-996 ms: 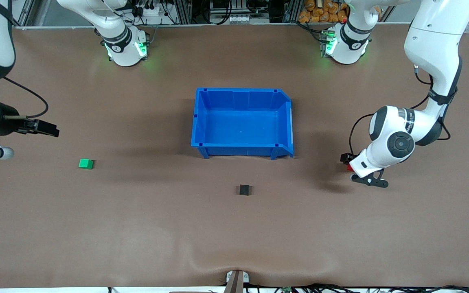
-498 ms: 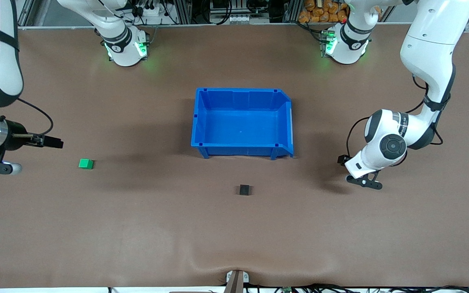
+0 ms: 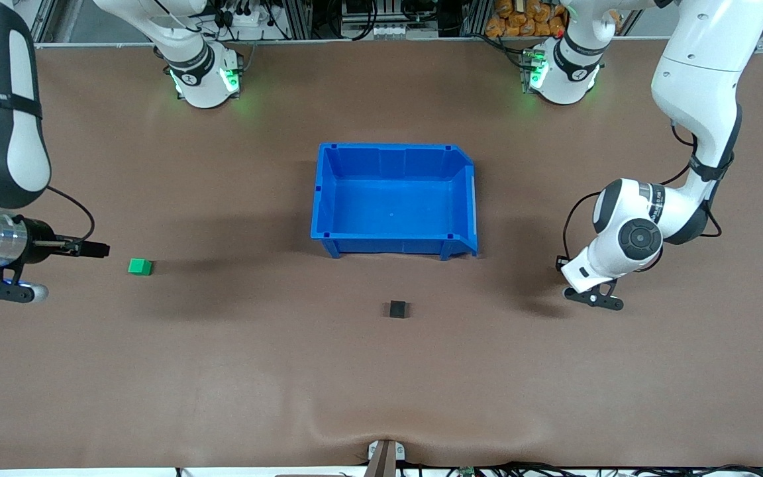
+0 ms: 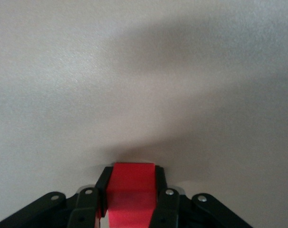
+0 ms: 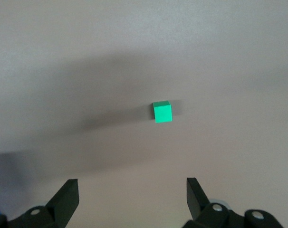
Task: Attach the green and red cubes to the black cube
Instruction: 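Lower both grippers and close them on the red and green cubes, then carry the red cube with the left gripper beside the black cube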
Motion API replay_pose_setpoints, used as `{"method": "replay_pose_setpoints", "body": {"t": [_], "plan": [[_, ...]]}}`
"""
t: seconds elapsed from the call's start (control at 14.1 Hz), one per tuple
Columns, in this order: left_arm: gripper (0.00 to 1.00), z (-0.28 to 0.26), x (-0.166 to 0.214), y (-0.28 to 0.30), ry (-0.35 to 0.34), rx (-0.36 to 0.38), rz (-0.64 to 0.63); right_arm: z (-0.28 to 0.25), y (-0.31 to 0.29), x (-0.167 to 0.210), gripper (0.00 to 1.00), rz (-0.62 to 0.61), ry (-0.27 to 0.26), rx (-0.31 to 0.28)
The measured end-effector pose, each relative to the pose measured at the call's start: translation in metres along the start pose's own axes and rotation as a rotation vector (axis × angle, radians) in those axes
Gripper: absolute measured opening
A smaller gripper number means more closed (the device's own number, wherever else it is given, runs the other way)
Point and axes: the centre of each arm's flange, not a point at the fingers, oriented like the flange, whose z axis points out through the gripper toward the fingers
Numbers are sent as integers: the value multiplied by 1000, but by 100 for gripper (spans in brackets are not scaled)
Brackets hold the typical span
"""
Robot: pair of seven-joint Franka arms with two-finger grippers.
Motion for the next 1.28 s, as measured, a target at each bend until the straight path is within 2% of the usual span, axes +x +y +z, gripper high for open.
{"method": "replay_pose_setpoints", "body": {"t": [0.21,0.5,0.78,1.07,1.28], "plan": [[40,-4,4,0,9,-10,-60,29,9,9,100,-17,4,3],[40,-13,11,0,24,-70,-153,59,21,19,100,-12,-15,6],[40,-22,17,0,17,-84,-264,87,33,27,100,2,-29,9],[40,-57,36,11,-23,-102,-472,123,41,34,100,-13,-22,11],[40,-83,50,24,-19,-132,-644,147,44,39,100,-17,-35,10]]}}
